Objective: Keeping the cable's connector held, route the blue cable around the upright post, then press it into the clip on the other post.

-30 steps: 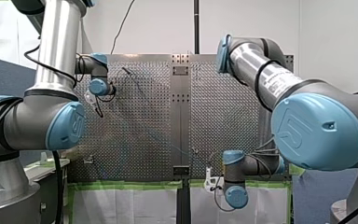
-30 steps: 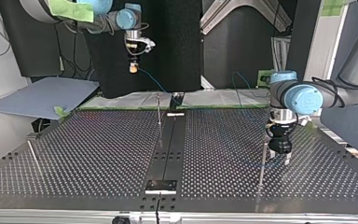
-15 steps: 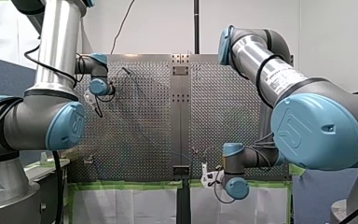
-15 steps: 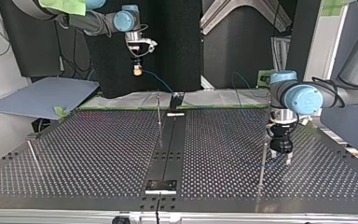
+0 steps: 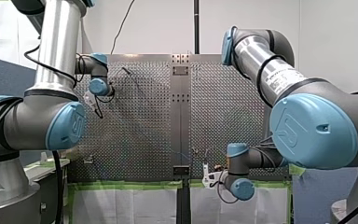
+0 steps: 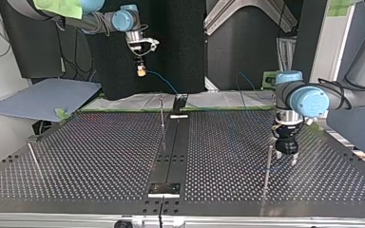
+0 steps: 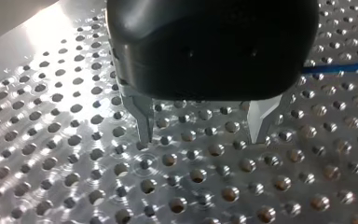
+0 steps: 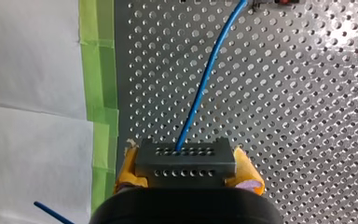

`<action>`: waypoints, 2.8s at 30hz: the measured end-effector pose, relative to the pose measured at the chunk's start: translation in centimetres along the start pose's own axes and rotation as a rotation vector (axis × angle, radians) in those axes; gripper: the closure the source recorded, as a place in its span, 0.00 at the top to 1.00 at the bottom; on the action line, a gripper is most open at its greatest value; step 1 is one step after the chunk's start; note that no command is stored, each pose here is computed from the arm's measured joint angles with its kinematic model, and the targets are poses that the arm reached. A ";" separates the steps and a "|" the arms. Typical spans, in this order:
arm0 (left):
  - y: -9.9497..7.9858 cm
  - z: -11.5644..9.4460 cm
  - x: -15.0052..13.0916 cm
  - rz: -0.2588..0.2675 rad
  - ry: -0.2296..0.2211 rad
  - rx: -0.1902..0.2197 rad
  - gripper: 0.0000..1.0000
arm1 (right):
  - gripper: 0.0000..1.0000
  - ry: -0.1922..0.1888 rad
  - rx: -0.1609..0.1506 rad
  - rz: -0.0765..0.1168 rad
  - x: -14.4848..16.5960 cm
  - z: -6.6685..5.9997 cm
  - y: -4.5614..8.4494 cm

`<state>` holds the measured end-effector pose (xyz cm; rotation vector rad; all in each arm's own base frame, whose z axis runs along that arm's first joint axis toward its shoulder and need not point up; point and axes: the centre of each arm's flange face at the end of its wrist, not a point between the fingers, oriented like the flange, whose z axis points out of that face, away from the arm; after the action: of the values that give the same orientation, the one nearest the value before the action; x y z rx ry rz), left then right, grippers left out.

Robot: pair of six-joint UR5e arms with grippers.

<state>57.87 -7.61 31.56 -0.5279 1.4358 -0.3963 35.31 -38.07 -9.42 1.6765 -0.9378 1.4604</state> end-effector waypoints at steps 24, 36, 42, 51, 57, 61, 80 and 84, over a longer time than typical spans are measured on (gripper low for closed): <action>1.3 -1.9 1.1 -0.240 0.136 -0.126 1.00 | 0.00 -0.002 0.012 -0.008 -0.1 0.2 0.6; 0.7 -3.1 2.4 -0.337 0.275 -0.113 1.00 | 0.00 0.000 0.022 -0.008 -0.1 0.2 0.5; 0.4 -4.0 3.0 -0.321 0.351 -0.121 1.00 | 0.00 -0.001 0.023 -0.008 -0.2 0.2 0.5; 0.4 -5.0 3.5 -0.284 0.406 -0.157 1.00 | 0.00 -0.001 0.024 -0.008 -0.2 0.2 0.5; 0.7 -5.8 4.0 -0.255 0.431 -0.184 1.00 | 0.00 -0.001 0.023 -0.008 -0.2 0.2 0.5; 1.1 -6.3 4.6 -0.251 0.441 -0.192 1.00 | 0.00 0.000 0.024 -0.009 -0.1 0.2 0.5; 1.5 -5.7 4.9 -0.318 0.392 -0.139 1.00 | 0.00 -0.002 0.028 -0.008 -0.2 0.1 0.5; 1.6 -5.0 4.6 -0.357 0.357 -0.120 1.00 | 0.00 0.000 0.029 -0.008 -0.2 0.1 0.5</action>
<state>53.25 -9.39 26.60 -0.8479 1.7185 -0.7187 34.97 -38.41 -9.57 1.6995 -0.9130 1.4743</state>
